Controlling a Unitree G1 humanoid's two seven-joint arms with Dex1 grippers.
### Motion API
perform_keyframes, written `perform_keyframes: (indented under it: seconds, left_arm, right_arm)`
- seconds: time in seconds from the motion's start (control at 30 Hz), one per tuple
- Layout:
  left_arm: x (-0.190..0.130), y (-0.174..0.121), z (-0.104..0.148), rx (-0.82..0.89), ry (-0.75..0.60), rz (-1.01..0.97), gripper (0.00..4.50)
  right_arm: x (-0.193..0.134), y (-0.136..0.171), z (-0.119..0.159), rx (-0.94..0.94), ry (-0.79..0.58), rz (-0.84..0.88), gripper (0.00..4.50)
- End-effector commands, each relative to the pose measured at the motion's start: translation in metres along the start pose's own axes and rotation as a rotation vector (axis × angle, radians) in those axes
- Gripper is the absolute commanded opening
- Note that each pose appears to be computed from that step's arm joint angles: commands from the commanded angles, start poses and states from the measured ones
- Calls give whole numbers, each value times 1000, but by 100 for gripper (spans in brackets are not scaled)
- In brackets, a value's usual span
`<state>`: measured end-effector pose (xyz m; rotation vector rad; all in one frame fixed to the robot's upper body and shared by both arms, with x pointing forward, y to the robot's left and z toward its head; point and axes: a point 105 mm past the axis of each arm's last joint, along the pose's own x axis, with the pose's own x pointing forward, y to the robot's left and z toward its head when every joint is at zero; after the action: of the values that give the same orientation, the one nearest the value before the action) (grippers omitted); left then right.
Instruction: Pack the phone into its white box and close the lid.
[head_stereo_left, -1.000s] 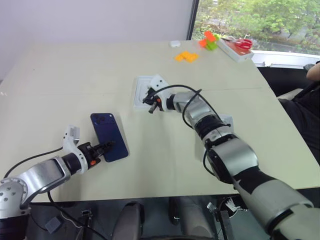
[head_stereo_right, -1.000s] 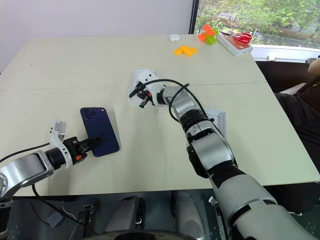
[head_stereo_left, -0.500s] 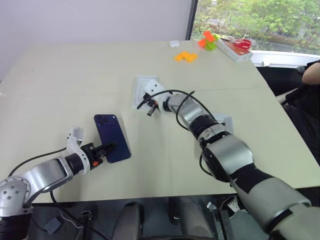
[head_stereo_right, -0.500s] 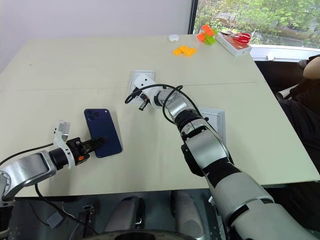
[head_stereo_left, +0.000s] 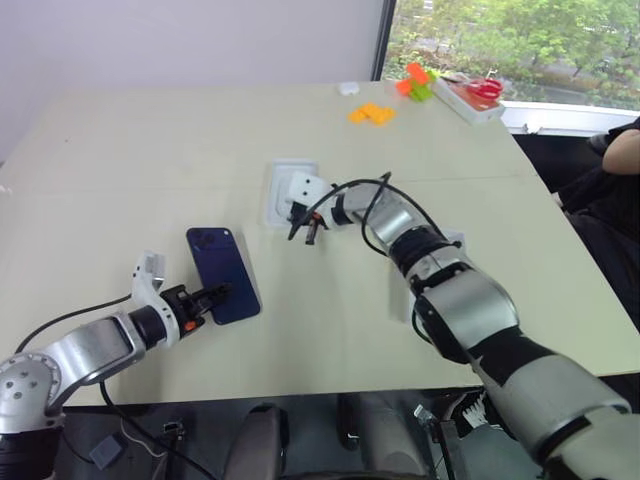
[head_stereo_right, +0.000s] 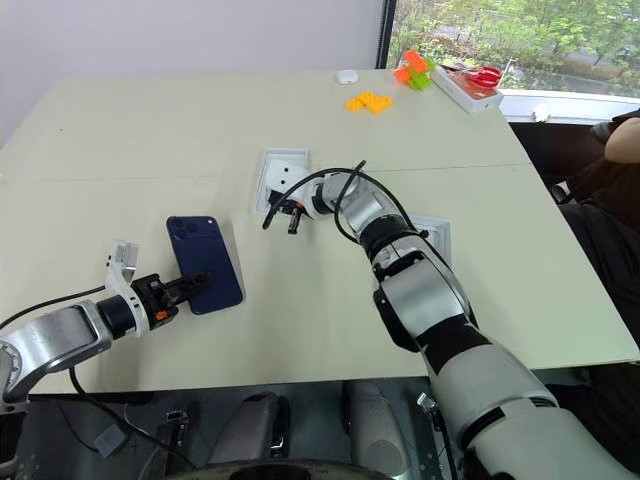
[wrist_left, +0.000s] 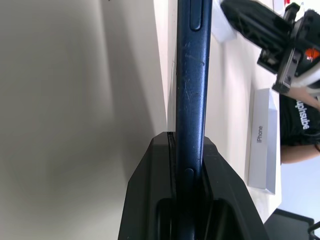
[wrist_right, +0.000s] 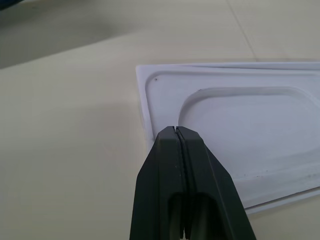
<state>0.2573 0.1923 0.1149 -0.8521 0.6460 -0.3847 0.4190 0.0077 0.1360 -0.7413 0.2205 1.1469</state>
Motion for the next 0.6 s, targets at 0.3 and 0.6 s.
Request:
perform_keyframes:
  seconds: [0.3,0.6]
  left_arm:
    - [-1,-12,6,22,-19,-44,0]
    - [0,-12,7,19,-18,-47,0]
  right_arm:
    - [-16,-22,27,21,-105,-86,4]
    - [1,-21,18,-50,1,-161,4]
